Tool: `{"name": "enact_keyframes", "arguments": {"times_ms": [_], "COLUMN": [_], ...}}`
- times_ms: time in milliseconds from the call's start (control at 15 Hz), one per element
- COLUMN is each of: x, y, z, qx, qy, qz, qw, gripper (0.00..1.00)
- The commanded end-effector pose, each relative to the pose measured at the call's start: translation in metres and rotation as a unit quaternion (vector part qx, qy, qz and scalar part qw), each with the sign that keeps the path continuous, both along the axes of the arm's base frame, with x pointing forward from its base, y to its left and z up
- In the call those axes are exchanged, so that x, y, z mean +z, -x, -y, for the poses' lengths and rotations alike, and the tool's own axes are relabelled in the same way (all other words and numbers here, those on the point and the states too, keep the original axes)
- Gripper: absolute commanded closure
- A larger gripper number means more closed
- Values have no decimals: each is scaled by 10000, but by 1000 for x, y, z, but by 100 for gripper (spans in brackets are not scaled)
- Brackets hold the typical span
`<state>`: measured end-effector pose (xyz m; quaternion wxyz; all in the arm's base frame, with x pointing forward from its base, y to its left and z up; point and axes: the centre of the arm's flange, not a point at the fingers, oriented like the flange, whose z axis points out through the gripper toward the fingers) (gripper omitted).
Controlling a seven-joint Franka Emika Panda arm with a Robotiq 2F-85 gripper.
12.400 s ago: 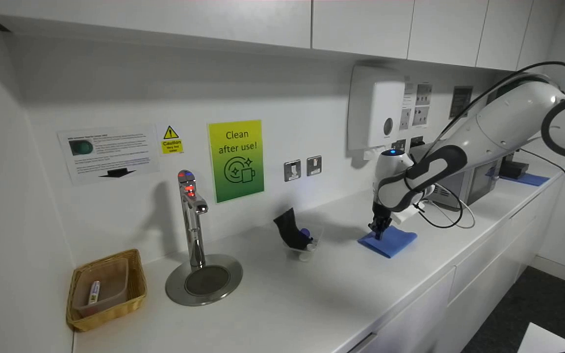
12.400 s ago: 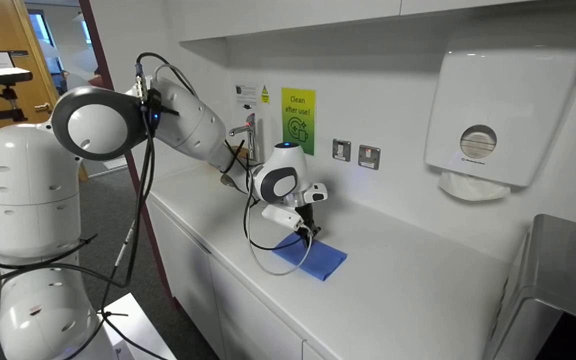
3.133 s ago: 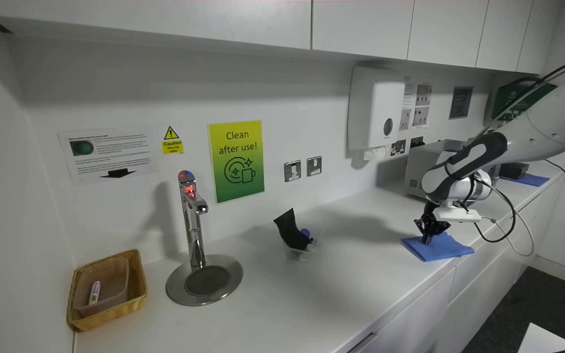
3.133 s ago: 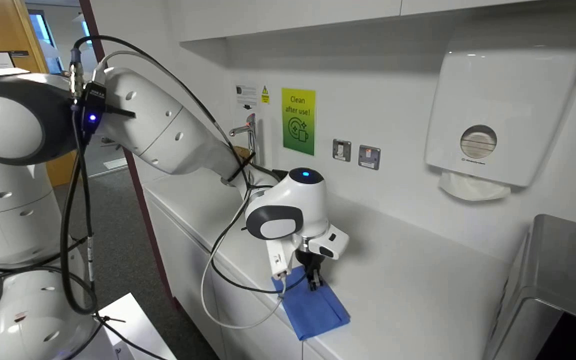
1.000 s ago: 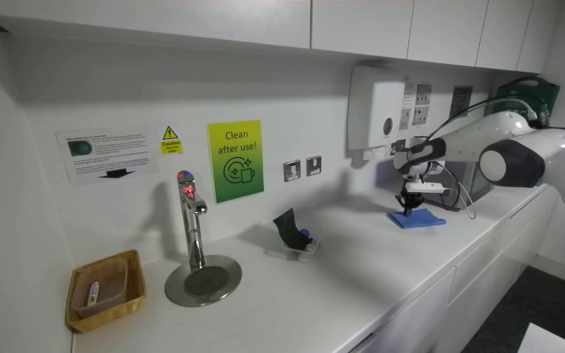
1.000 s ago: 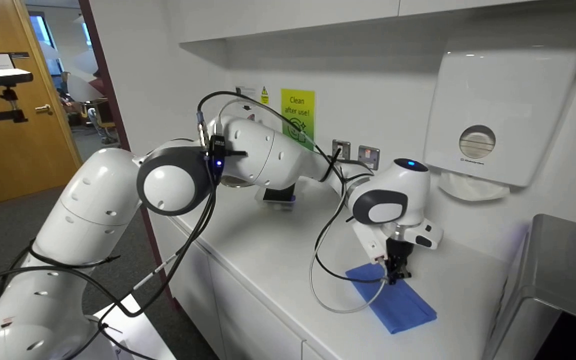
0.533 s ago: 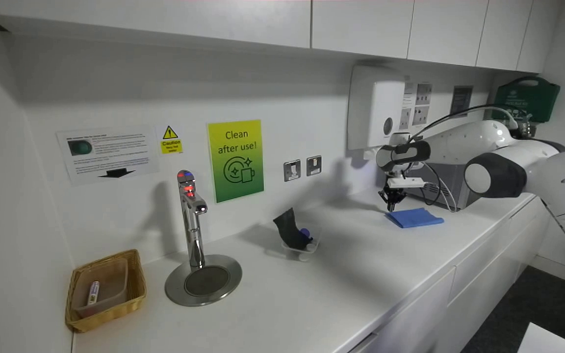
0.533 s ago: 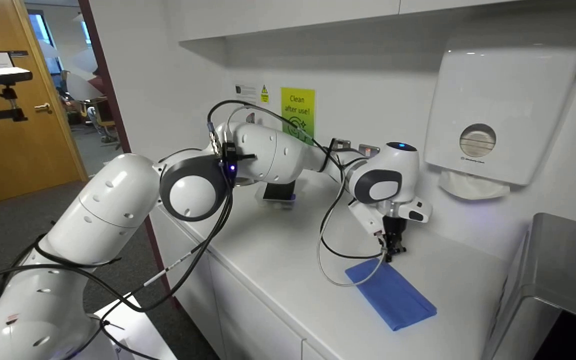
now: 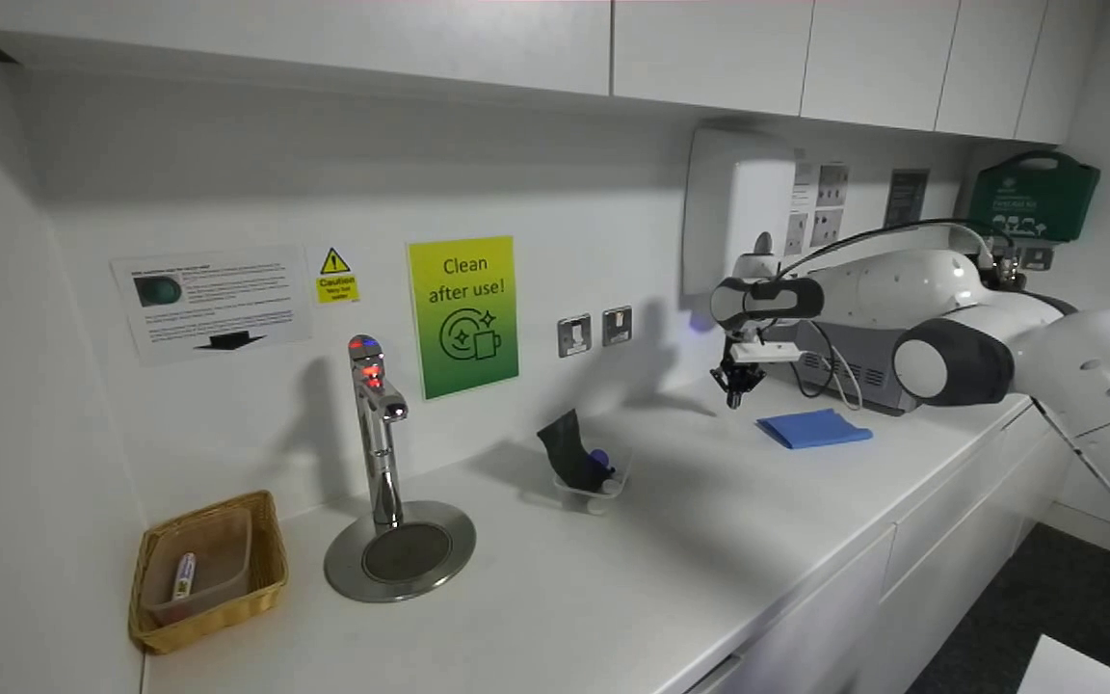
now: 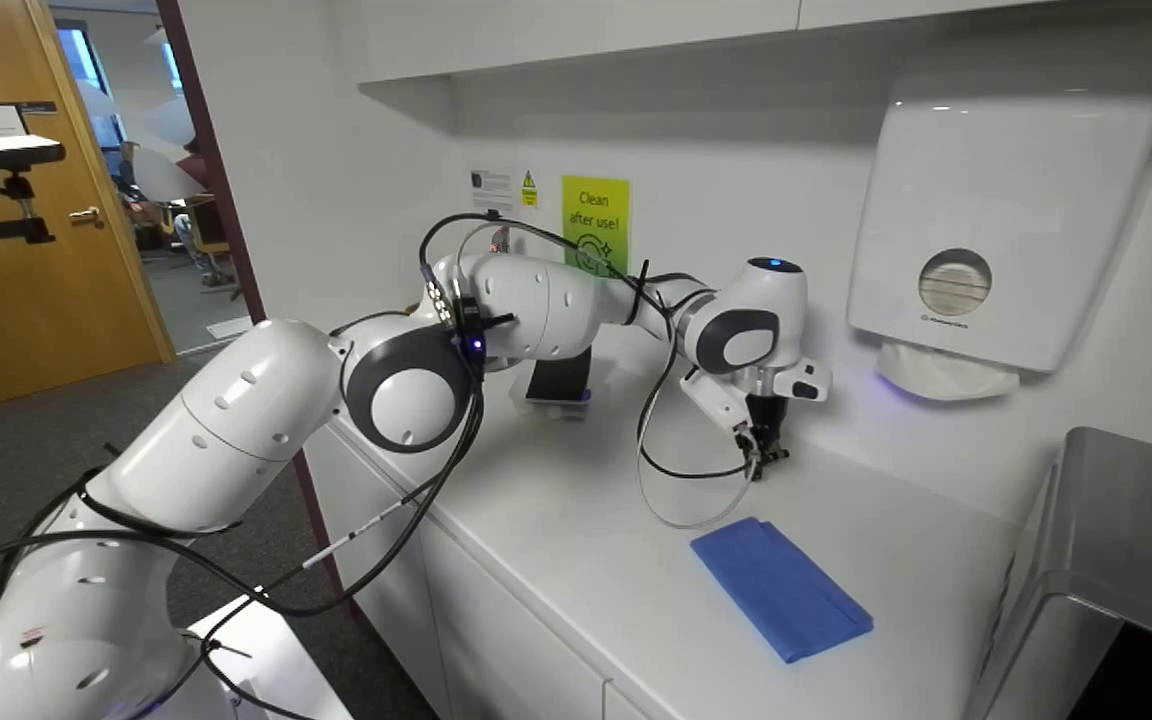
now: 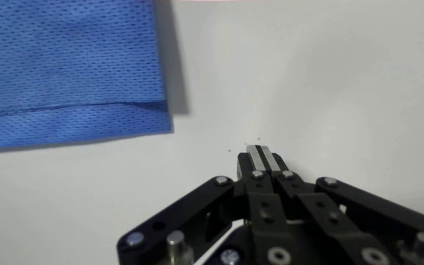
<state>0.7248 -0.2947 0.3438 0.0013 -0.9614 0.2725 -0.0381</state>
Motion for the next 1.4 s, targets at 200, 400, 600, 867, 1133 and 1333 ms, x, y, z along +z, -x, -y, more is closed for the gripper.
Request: {"name": "enact_keyframes", "arguments": {"times_ms": [200,400,600,867,1133,1333], "x": [33,46,42,18,-7,2], "y": [10,39,67,98,130,157], "z": [-35,-40,-42,-47,-46,-37], "qx": [300,429,682,874,900,834], "qy": [201,353,264,125,111,316], "qz": [173,145,-43,-355,-640,-569], "qw": [9992,9983,9973,9955,9938,9944], "gripper": [100,100,100,100,100,100]}}
